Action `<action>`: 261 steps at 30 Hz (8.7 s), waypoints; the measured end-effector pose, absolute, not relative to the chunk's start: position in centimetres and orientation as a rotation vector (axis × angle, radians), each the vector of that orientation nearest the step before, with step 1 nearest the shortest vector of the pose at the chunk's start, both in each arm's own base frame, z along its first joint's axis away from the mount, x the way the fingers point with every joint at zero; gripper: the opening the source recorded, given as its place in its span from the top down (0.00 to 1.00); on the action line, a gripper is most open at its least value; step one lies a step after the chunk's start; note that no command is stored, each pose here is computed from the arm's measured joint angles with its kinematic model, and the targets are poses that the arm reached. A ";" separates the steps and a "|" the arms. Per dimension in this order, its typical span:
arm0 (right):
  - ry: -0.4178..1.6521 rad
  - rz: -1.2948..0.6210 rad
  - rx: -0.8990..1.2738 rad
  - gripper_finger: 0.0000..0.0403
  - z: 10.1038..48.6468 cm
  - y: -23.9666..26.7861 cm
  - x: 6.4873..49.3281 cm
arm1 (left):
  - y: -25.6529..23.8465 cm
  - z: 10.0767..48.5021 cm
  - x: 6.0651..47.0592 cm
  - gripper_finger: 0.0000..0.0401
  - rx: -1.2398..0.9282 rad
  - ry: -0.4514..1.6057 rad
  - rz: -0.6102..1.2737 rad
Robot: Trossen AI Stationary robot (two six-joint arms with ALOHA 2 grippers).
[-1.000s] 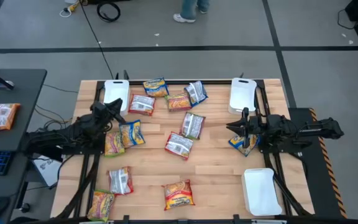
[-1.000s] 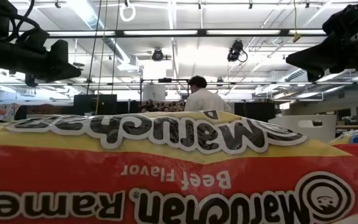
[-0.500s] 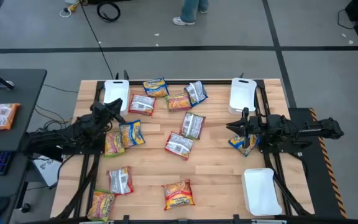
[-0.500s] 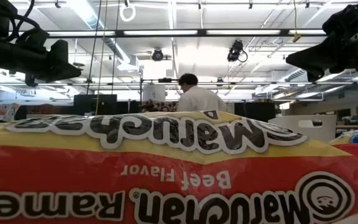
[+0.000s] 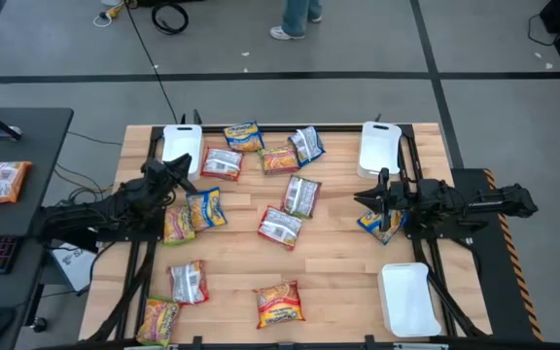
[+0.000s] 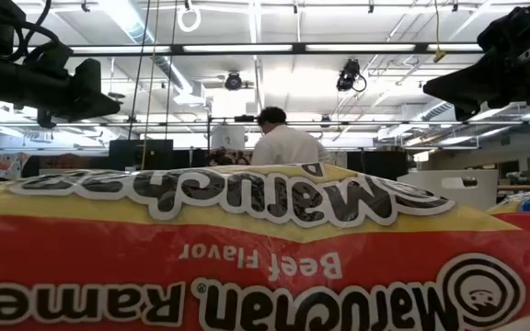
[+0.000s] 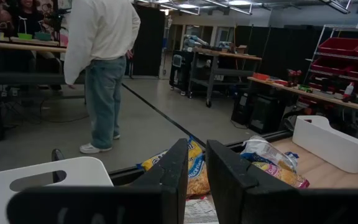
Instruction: Sort Maruchan noodles
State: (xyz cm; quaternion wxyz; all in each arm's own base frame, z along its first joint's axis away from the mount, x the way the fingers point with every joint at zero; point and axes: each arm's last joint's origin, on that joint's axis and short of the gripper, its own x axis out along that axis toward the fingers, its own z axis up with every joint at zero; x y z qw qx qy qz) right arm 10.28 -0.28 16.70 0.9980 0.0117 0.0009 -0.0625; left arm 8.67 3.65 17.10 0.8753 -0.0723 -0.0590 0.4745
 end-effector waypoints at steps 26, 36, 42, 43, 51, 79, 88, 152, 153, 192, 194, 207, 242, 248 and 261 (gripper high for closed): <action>0.002 -0.125 0.023 0.86 16.7 -0.3 10.3 | 3.6 17.1 8.7 0.85 -0.151 -0.123 0.990; 0.002 -0.125 0.024 0.86 16.7 -0.3 10.3 | 3.6 17.1 8.7 0.85 -0.151 -0.123 0.991; 0.002 -0.125 0.023 0.86 16.7 -0.3 10.3 | 3.6 17.1 8.7 0.85 -0.151 -0.124 0.991; 0.002 -0.125 0.023 0.86 16.7 -0.3 10.3 | 3.6 17.1 8.7 0.85 -0.151 -0.123 0.991; 0.002 -0.125 0.023 0.86 16.7 -0.3 10.3 | 3.6 17.1 8.7 0.85 -0.151 -0.123 0.991; 0.002 -0.125 0.024 0.86 16.7 -0.3 10.3 | 3.6 17.1 8.7 0.85 -0.151 -0.124 0.991; 0.002 -0.125 0.023 0.86 16.7 -0.3 10.3 | 3.6 17.1 8.7 0.85 -0.151 -0.123 0.991; 0.002 -0.125 0.023 0.86 16.7 -0.3 10.3 | -2.6 19.6 31.3 0.33 0.018 1.385 0.171; 0.002 -0.125 0.024 0.86 16.7 -0.3 10.3 | -2.3 19.0 31.5 0.33 0.029 1.408 0.152; 0.002 -0.125 0.024 0.86 16.7 -0.3 10.3 | 4.7 14.5 28.9 0.49 0.364 1.887 -0.530; 0.002 -0.125 0.023 0.86 16.7 -0.3 10.3 | 4.7 14.5 28.9 0.49 0.345 1.874 -0.553; 0.002 -0.125 0.023 0.86 16.7 -0.3 10.3 | 4.8 12.9 29.1 0.59 0.549 1.898 -0.770; 0.002 -0.125 0.023 0.86 16.7 -0.3 10.3 | 4.2 22.6 25.8 0.98 0.783 1.845 -0.079; 0.002 -0.125 0.024 0.86 16.7 -0.3 10.3 | 6.4 28.0 22.1 0.98 0.792 1.689 0.283; 0.002 -0.125 0.023 0.86 16.7 -0.3 10.3 | 14.9 29.8 16.4 0.98 0.601 1.801 0.747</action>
